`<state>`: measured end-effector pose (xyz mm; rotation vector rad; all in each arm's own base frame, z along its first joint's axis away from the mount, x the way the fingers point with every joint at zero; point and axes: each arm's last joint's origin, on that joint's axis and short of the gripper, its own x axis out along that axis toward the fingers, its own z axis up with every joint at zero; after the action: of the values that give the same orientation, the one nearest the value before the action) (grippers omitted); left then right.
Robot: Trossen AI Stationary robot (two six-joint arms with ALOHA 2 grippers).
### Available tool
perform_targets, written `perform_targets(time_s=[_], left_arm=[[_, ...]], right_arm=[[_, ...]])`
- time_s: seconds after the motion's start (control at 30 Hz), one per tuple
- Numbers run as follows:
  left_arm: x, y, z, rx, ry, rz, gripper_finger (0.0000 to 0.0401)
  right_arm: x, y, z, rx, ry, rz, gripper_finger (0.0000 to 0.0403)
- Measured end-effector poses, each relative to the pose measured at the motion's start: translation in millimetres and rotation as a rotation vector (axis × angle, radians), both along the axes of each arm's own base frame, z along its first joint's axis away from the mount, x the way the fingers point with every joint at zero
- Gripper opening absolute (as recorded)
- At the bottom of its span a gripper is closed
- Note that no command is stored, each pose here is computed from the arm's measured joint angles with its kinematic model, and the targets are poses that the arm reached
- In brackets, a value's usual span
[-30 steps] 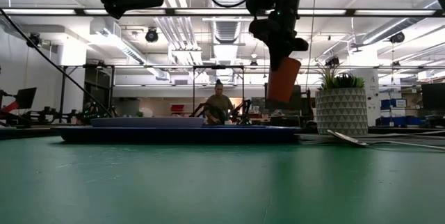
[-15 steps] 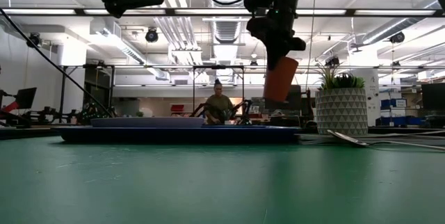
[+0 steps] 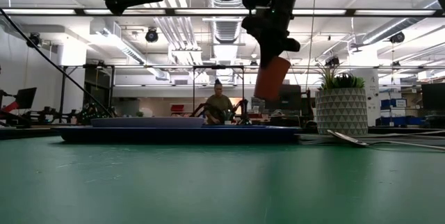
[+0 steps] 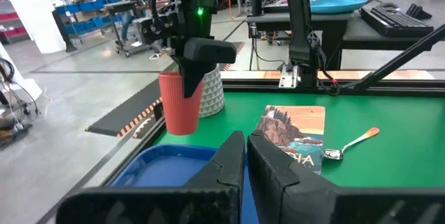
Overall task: Pick and place plate/cup/fork/spoon on tray
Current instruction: Put the orange cup on the top right of the blue serving tray
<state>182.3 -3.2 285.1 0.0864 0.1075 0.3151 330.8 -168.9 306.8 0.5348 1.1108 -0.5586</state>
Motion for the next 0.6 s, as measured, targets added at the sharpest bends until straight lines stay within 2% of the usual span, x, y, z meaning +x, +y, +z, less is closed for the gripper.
perform_targets(time_s=[0.43,0.6], left_arm=[[0,0,2,0.014,-0.013,-0.001,0.0001],[0,0,2,0.047,-0.009,-0.004,0.0001]], right_arm=[[10,-2,4,-0.049,-0.096,0.039,0.0008],[27,-4,-10,-0.027,-0.075,0.074,0.0008]])
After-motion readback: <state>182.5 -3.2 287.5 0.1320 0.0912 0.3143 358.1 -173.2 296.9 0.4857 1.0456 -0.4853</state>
